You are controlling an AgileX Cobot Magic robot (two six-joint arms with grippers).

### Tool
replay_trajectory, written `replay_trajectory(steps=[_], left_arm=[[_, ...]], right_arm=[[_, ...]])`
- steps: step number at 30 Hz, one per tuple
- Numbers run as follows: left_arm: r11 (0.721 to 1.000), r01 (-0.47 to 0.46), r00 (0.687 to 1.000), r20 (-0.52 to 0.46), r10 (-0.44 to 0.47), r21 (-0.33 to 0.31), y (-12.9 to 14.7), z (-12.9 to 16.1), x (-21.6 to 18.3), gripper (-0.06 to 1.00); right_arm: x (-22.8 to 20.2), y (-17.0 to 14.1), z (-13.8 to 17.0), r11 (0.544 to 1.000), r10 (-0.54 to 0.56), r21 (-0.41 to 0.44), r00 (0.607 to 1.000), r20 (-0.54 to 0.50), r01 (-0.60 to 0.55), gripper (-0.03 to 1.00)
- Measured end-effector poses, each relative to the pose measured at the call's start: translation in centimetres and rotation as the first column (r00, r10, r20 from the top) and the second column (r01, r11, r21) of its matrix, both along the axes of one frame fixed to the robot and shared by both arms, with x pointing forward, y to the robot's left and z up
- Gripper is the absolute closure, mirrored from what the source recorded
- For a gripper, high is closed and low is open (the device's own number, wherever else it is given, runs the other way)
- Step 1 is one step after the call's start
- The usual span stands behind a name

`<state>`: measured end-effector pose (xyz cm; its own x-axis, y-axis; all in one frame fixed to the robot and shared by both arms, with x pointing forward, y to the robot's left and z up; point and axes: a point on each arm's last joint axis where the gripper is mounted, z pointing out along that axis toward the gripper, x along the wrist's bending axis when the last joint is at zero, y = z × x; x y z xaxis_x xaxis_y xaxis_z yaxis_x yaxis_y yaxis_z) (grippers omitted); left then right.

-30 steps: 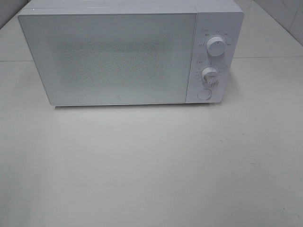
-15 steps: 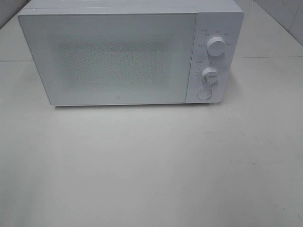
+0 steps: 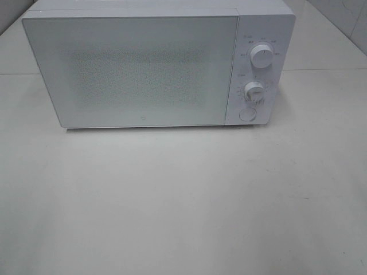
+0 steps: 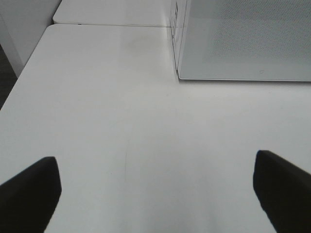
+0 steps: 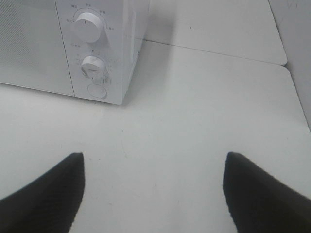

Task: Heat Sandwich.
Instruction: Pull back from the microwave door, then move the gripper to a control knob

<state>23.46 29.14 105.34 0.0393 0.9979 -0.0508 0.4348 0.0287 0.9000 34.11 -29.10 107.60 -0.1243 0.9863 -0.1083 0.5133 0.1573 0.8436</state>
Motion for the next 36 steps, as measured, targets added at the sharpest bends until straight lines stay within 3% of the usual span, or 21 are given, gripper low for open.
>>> replay_trajectory(steps=[22, 36], left_arm=[[1.000, 0.000, 1.000, 0.000, 0.000, 0.000, 0.0, 0.0, 0.0, -0.05], [1.000, 0.000, 1.000, 0.000, 0.000, 0.000, 0.0, 0.0, 0.0, -0.05]], right_arm=[[7.8, 1.3, -1.9, 0.999, 0.036, 0.008, 0.998, 0.049, -0.037, 0.20], [10.4, 2.0, -6.3, 0.996, 0.071, 0.044, 0.971, 0.230, -0.083, 0.20]])
